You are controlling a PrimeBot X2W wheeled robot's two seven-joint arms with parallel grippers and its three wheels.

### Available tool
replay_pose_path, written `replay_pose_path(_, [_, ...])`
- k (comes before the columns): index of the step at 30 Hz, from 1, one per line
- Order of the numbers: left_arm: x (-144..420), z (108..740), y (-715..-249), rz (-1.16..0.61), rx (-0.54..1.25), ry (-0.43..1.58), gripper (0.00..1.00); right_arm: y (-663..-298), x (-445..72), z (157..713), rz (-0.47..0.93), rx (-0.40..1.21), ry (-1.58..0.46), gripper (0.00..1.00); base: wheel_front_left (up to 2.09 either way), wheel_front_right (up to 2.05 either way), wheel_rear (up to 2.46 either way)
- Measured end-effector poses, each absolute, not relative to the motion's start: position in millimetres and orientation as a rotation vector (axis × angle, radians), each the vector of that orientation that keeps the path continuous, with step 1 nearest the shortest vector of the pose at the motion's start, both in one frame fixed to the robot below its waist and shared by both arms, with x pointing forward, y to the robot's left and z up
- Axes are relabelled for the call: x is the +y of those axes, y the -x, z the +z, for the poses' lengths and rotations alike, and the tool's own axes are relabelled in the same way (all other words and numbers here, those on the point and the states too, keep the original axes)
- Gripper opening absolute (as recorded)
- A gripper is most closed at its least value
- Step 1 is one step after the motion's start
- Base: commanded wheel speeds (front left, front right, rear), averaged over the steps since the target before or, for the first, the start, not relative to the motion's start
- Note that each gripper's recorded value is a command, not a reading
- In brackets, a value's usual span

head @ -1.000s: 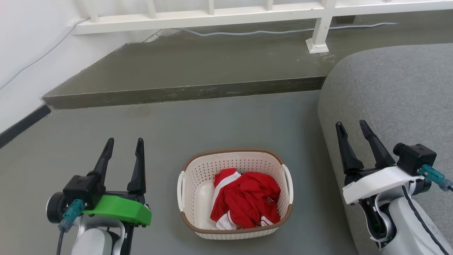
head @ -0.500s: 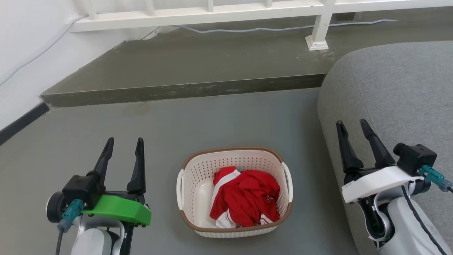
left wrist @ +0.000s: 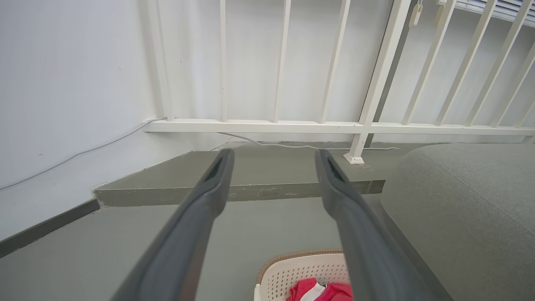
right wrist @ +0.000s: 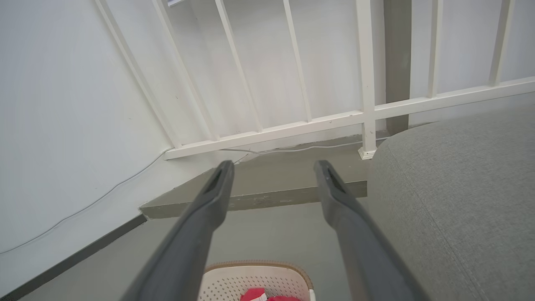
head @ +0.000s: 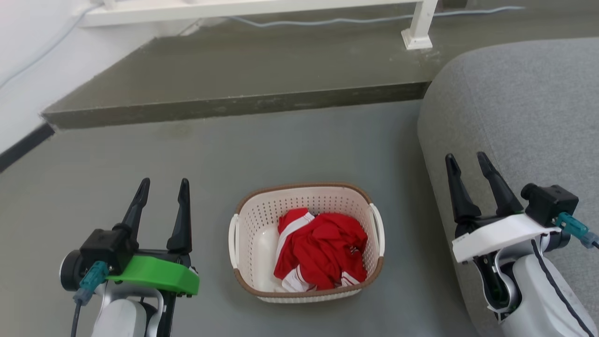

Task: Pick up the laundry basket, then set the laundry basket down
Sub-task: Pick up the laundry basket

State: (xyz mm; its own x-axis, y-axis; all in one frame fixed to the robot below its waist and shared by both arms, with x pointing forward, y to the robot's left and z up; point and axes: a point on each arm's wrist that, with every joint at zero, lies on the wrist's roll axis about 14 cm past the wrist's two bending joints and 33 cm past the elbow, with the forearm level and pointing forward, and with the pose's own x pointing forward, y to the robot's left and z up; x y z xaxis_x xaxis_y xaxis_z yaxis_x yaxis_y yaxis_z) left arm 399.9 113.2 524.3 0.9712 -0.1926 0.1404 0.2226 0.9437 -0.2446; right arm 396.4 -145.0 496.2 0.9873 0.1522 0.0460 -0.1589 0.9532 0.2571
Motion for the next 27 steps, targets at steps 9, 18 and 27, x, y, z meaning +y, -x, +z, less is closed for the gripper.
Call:
replay_pose_path(9, [107.2,505.5,-415.6,-0.226,-0.066,0.275,1.00,-411.4,-143.5,478.1,0.161,0.022,-0.266,1.00,0.00,0.00,0.00])
replay_pose_path(18, [101.8,476.7,-437.2,-0.231,0.005,0.282,1.00,-432.1,-140.9,450.7,0.165,0.090,-0.264,1.00,0.00,0.00,0.00])
replay_pose_path(27, [97.4,438.2,-457.0,-0.234,0.097,0.286,1.00,-451.0,-136.1,413.4,0.175,0.182,-0.258,1.00,0.00,0.00,0.00])
